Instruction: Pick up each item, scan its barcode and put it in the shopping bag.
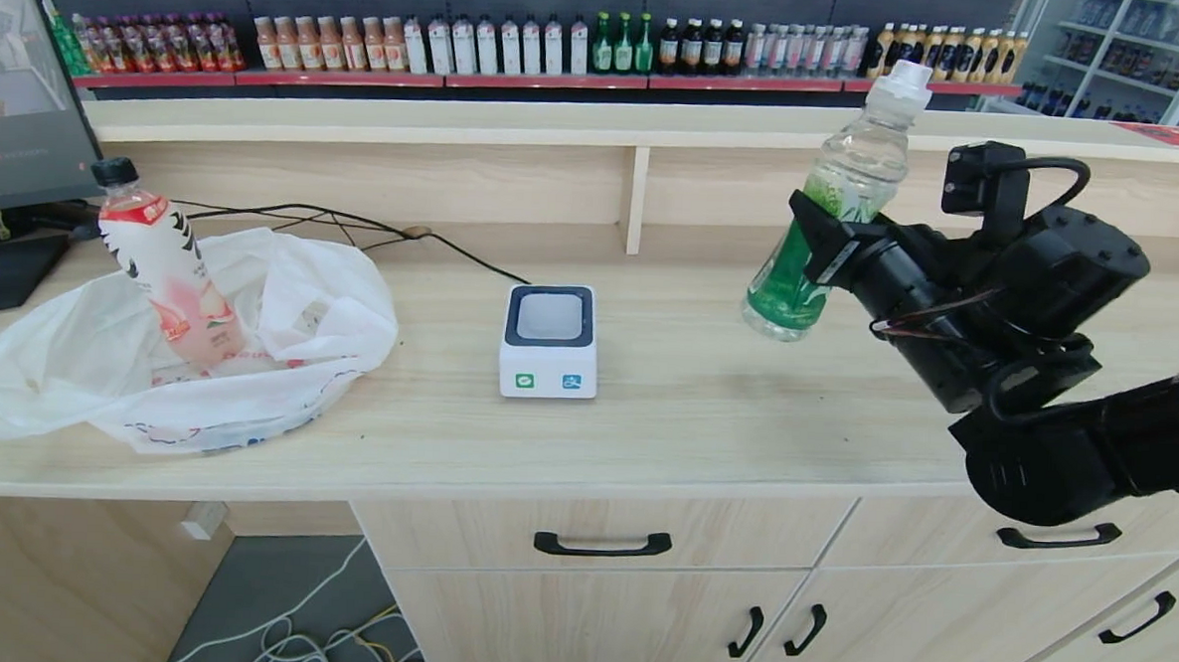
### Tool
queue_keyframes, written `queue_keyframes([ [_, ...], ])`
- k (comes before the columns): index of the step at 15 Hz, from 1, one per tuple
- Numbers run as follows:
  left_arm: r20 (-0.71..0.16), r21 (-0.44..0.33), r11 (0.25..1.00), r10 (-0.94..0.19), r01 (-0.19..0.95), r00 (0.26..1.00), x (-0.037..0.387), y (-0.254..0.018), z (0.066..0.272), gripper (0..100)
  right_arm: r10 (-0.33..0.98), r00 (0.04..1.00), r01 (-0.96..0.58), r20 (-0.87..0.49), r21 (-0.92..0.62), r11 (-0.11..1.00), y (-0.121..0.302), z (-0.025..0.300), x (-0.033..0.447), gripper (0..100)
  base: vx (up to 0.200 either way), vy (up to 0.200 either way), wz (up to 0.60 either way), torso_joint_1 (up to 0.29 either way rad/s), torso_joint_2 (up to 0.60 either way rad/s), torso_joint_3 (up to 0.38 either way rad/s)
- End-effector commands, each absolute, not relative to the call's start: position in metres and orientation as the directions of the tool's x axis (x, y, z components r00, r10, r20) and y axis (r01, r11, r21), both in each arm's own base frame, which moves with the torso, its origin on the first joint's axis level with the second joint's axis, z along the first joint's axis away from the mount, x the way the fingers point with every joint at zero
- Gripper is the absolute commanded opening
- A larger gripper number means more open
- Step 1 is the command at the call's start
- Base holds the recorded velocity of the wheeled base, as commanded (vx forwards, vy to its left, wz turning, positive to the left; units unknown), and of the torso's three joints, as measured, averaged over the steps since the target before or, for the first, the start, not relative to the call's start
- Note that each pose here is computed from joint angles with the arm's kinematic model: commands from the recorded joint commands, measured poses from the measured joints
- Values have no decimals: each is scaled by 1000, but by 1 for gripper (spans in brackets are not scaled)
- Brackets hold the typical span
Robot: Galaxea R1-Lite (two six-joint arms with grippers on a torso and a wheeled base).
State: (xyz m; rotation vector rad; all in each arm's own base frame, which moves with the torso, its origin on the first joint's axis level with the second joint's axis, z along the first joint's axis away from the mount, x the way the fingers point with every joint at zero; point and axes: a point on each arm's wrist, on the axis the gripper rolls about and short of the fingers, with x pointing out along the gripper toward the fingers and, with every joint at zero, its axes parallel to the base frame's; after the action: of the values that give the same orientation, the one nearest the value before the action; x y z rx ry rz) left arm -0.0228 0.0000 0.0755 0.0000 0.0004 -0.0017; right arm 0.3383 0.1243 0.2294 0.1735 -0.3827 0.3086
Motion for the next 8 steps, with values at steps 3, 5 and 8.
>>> queue_keyframes([
  [3, 0, 0, 1000, -2, 2, 1000, -23, 0, 75, 100, 333, 848, -399, 411, 84, 913, 127, 250, 270, 0, 0, 0, 0, 0, 0, 0],
  [5, 0, 0, 1000, -3, 3, 1000, -23, 0, 75, 100, 365, 853, -405, 372, 33, 914, 123, 241, 243, 0, 0, 0, 0, 0, 0, 0],
  [8, 0, 0, 1000, -2, 2, 1000, -23, 0, 75, 100, 377, 848, -397, 372, -24, 917, 108, 240, 206, 0, 0, 0, 0, 0, 0, 0],
])
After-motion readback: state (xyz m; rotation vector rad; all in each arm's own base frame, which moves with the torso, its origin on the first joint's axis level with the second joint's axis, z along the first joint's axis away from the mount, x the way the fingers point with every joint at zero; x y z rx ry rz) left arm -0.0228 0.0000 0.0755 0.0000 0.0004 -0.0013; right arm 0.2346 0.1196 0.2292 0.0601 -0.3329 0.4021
